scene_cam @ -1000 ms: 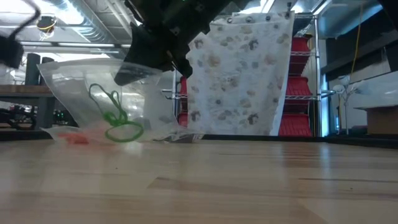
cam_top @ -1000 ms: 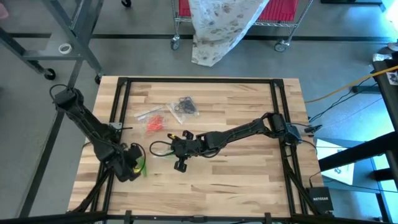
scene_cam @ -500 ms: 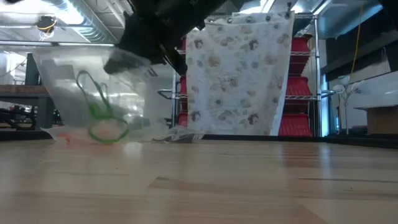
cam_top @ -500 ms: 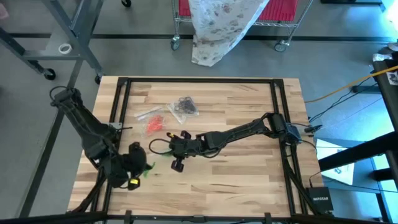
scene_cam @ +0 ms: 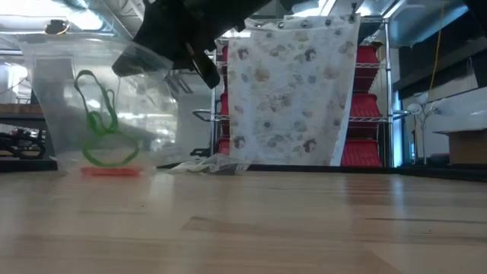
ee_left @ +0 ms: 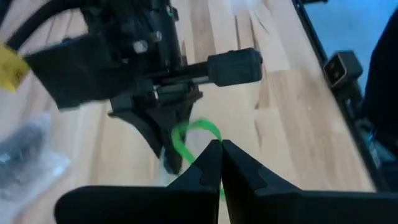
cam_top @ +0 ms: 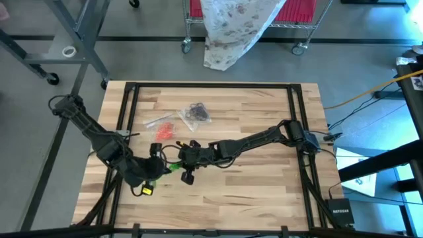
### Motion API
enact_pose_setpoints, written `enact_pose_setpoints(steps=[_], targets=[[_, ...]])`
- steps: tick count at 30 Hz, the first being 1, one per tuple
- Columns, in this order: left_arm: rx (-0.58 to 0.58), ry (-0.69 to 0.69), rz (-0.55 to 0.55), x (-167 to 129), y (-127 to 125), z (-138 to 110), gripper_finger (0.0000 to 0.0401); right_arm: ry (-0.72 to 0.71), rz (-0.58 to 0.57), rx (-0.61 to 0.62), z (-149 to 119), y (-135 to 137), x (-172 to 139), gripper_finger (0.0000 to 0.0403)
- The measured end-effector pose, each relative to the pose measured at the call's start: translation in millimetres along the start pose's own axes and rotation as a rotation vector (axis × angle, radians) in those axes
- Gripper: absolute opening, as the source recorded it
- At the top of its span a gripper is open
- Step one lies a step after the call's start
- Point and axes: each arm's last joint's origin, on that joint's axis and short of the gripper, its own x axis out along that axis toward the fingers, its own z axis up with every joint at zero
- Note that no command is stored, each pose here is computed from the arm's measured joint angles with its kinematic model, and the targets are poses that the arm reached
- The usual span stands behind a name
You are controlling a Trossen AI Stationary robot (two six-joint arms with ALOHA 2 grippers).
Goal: Sort rubber bands
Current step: Put the green rubber band into the transparent zip bag
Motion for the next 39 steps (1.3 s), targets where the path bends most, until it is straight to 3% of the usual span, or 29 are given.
enact_pose_setpoints(steps=[6,9,20,24,34,39], targets=[[0.213,0.07,0.029,3,9,-4,0.0001,0.0,0.001,-0.001,0,1,0,0.0],[0.261,0.101,0.032,5,12,-5,0.0001,0.002,0.004,-0.005,-1,3,0,0.0],[0.287,0.116,-0.055,16,15,-9,0.0001,0.002,0.004,-0.005,-1,3,0,0.0],[0.381,0.157,-0.04,21,17,-18,0.0001,0.003,0.003,-0.005,-2,3,0,0.0],[0.407,0.133,-0.038,22,17,-15,0.0004,0.002,0.004,-0.005,-1,3,0,0.0],[0.411,0.139,-0.022,25,22,-14,0.0033,0.002,0.004,-0.005,-1,3,0,0.0]])
